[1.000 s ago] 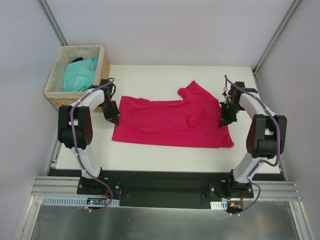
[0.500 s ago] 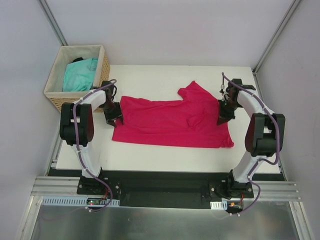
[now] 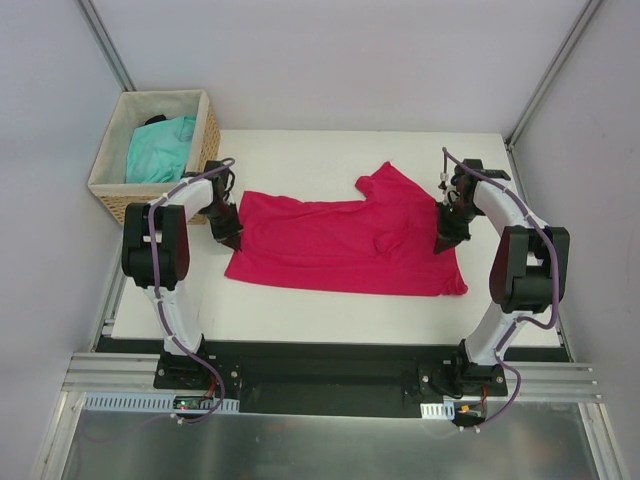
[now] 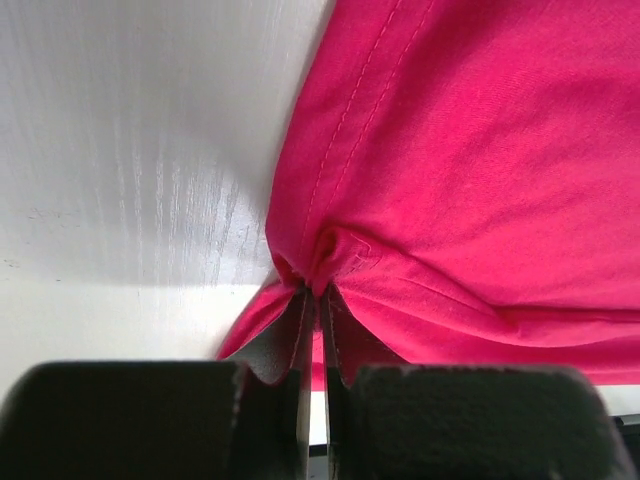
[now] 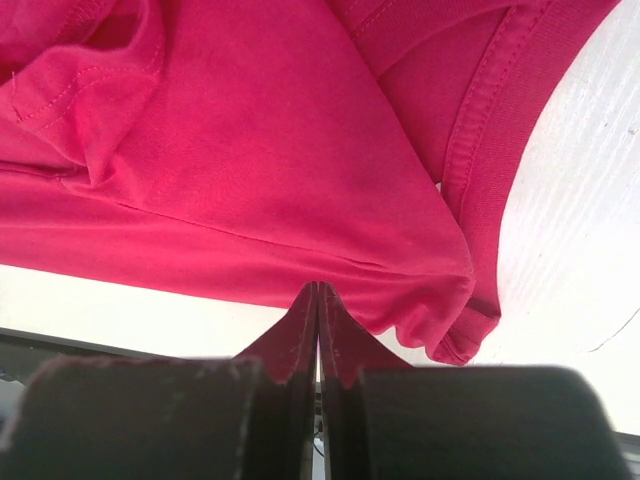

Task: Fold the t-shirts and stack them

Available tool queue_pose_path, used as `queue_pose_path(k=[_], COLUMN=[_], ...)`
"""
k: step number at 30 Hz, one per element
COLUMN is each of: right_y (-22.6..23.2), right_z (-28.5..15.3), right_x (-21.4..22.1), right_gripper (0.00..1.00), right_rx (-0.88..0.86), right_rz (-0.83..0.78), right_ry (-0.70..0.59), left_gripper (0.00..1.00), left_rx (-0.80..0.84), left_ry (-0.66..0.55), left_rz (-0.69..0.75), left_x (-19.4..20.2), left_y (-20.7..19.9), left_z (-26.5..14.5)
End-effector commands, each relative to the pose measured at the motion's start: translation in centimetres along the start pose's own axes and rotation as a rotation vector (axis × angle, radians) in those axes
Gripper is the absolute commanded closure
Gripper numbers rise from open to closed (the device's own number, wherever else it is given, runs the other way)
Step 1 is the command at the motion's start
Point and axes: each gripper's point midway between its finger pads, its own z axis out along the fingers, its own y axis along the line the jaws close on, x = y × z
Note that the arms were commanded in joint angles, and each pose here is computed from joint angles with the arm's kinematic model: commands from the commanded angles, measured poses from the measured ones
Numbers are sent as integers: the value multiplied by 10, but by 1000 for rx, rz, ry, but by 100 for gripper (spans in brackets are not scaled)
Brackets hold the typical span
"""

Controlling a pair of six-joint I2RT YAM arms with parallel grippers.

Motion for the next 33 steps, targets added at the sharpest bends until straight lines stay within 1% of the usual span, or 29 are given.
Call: queue_pose_path(k=[1,5,6,10,13,17,25,26,27,29,30,33], right_y=[2,4,5,2,0,-3,-2,-3,-3,-3,-3,1], right_z=[-8,-7,-6,-6,6,22,17,17,17,17,16,17], right_x=[-1,0,0,-4,-4,11,14,15,16,17,18,19], right_gripper=[99,99,99,99,99,99,99,99,99,99,99,99], right_rx=[8,9,9,30,37,46,41,41,39,38,36,13], right_rz=[-16,-23,-27,-24,-1,22,-10,-8,-7,-8,-11,-11], right_ry=[16,46,56,69,104,173,199,202,205,209,210,203], left_gripper=[100,100,100,100,100,100,100,97,82,68,56,39], left_rx=[8,-22,-39,-89,-102,-107,-143,-154,-162,-170,-177,-172], left_ry=[-30,-38,-23,-42,-22,0,2,12,7,2,-11,-46], left_rz=[2,-14,-20,-30,-36,-54,-80,-82,-81,-88,-87,-85], left_x=[-15,-21,-18,-19,-12,-2,-8,-6,-7,-6,-6,-9], left_y=[-3,-3,-1,6,10,12,13,15,15,16,17,13], left_z=[-13,-26,-30,-43,-41,-41,-50,-51,-53,-55,-58,-68])
